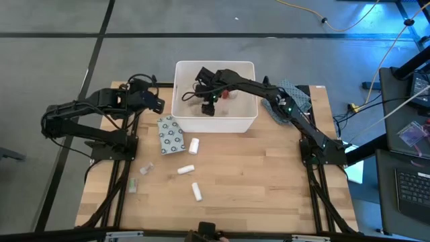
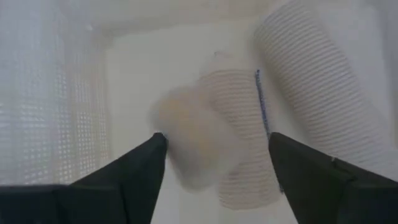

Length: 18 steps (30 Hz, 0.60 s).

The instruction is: Pick & place medical supplies in basket/bin

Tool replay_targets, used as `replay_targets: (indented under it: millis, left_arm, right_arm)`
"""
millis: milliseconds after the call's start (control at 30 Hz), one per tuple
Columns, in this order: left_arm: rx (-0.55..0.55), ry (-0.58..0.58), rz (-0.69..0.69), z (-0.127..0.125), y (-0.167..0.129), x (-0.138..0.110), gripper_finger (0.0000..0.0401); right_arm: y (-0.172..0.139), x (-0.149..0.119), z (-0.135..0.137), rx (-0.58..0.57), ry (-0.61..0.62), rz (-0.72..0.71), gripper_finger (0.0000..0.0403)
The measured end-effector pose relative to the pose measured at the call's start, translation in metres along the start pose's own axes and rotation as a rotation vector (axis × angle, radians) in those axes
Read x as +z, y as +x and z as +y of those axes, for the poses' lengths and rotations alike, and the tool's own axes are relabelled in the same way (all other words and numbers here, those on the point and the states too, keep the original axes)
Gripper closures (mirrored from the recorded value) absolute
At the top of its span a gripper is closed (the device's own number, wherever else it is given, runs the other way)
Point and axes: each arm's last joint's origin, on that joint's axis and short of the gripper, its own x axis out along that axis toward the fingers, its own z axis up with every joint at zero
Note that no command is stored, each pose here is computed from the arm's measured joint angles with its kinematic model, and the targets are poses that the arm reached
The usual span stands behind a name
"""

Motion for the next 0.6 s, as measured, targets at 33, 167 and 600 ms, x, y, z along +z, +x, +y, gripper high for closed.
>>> replay_targets:
  millis: [33,167,600]
  left_arm:
    - [-0.015,0.000,0.015,0.000,0.000,0.000,0.0166]
    - [-0.059,0.000,0.061,-0.002,0.000,-0.002,0.0166]
    - [-0.172,-0.051,0.190,-0.006,0.000,-0.005,0.0166]
  right_arm:
    - [-0.006,0.001,0.001,-0.005,-0.002,-0.007,0.0113]
    - [-0.038,0.009,0.006,-0.053,0.032,-0.073,0.0106]
    - [-0.149,0.031,0.079,-0.171,-0.143,-0.313,0.0116]
